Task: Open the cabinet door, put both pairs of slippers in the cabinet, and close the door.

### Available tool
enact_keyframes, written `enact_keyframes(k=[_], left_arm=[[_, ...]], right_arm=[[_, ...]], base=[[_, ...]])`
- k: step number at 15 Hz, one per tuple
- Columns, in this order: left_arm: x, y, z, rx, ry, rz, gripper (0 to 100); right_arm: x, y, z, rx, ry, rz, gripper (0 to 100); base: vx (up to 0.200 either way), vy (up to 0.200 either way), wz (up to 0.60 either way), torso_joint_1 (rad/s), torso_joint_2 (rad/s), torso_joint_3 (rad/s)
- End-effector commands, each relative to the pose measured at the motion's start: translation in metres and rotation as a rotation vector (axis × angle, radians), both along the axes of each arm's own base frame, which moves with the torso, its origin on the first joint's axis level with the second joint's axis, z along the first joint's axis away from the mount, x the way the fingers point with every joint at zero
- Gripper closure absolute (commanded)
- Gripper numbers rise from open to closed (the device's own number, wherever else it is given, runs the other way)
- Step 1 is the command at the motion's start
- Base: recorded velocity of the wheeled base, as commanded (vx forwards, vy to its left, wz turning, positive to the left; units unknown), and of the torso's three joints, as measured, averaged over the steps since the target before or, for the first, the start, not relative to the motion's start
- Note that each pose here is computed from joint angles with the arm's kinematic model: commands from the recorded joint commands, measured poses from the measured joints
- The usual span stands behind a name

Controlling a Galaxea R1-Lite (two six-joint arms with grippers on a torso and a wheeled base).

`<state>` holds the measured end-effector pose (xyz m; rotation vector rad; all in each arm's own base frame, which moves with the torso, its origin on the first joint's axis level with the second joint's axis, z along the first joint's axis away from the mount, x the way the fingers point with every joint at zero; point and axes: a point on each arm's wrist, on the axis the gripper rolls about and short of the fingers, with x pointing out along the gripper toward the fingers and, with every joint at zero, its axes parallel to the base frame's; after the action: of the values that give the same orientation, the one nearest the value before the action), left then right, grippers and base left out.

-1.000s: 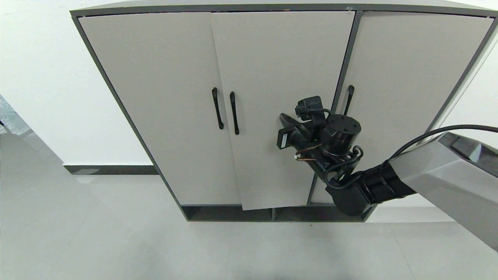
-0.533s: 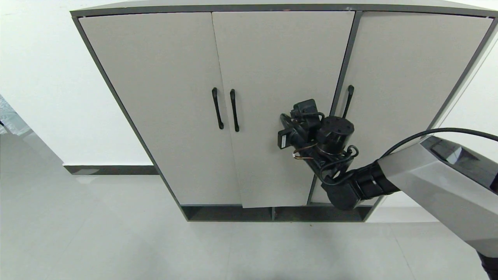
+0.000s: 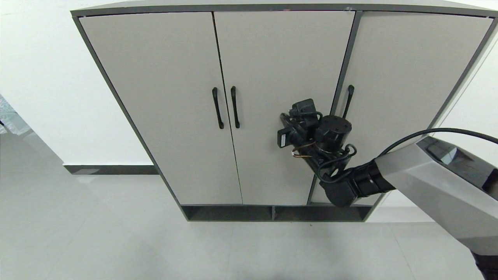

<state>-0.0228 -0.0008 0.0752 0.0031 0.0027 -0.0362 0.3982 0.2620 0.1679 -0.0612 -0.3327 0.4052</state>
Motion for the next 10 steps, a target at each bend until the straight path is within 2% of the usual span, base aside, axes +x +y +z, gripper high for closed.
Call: enact_keyframes(k=[1,4,6,8,10], left_arm=[[0.000,0.000,0.000,0.000,0.002,0.001,100],[0.000,0.000,0.000,0.000,0.002,-0.001,100],[0.000,0.000,0.000,0.000,0.002,-0.001,100],[0.000,0.000,0.000,0.000,0.002,0.001,100],[0.000,0.000,0.000,0.000,0.002,0.001,100]], right_arm=[[0.000,0.000,0.000,0.000,-0.004,-0.001,100],[-0.031,0.006,0.022,0.022,-0.024,0.031,100],[-0.078,-0.018,0.058,0.046,-0.019,-0.051,100],[-0.144,-0.073,0.089,0.052,-0.021,-0.121,100],[-0.214,-0.138,0.097,0.063,-0.013,-0.195,100]], base=[[0.000,0.000,0.00,0.000,0.00,0.000],[0.000,0.000,0.00,0.000,0.00,0.000],[0.000,0.000,0.00,0.000,0.00,0.000],[0.000,0.000,0.00,0.000,0.00,0.000],[0.000,0.000,0.00,0.000,0.00,0.000]])
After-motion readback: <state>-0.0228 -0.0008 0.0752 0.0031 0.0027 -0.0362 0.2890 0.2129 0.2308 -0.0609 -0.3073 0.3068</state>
